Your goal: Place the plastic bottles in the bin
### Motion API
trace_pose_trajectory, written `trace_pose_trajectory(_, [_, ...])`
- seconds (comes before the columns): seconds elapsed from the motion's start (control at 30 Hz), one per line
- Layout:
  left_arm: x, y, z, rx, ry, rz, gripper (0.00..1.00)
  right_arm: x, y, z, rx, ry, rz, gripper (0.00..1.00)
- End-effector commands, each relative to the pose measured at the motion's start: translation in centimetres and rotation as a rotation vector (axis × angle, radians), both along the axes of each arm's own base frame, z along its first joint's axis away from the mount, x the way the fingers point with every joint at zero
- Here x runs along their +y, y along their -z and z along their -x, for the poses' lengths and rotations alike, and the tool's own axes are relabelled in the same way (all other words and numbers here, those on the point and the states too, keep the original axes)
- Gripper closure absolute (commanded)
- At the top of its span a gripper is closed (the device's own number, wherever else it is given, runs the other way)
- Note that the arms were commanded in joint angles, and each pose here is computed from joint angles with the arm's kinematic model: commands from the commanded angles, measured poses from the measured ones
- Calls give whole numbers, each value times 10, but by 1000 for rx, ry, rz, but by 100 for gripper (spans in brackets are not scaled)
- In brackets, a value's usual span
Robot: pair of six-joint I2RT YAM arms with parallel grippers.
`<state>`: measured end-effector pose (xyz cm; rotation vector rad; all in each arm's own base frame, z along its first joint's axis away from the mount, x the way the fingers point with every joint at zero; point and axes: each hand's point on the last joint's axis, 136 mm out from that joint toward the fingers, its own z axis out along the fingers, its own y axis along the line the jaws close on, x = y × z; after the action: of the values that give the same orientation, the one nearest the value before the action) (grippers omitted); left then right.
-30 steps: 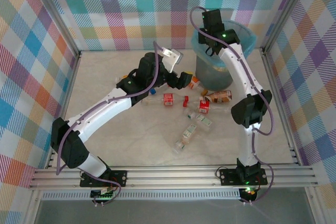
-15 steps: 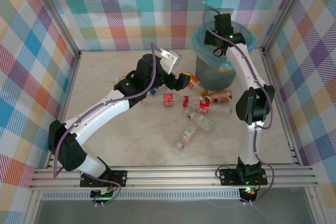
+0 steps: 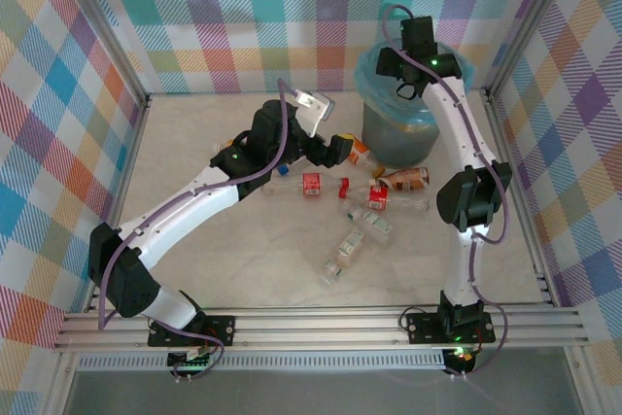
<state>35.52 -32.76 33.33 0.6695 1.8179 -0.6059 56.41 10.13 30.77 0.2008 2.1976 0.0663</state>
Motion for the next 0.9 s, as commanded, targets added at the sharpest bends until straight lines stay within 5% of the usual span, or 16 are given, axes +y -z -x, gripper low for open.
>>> trace_pose_trajectory(0.0, [17, -13, 3, -19, -39, 13, 5, -1, -56, 28, -76, 1, -77, 12])
trace_pose_trajectory(0.3, [42, -4, 10, -1, -78, -44, 5, 14, -120, 84, -183, -87, -121, 14])
trace_pose_trajectory(0.53, [61, 35, 30, 40, 6, -282, 5, 43, -142, 145, -242, -247, -150, 17])
trace_pose_trajectory(0.87, [89, 100, 18, 113, 229, -553, 7, 98, -85, 246, -220, -566, -219, 20])
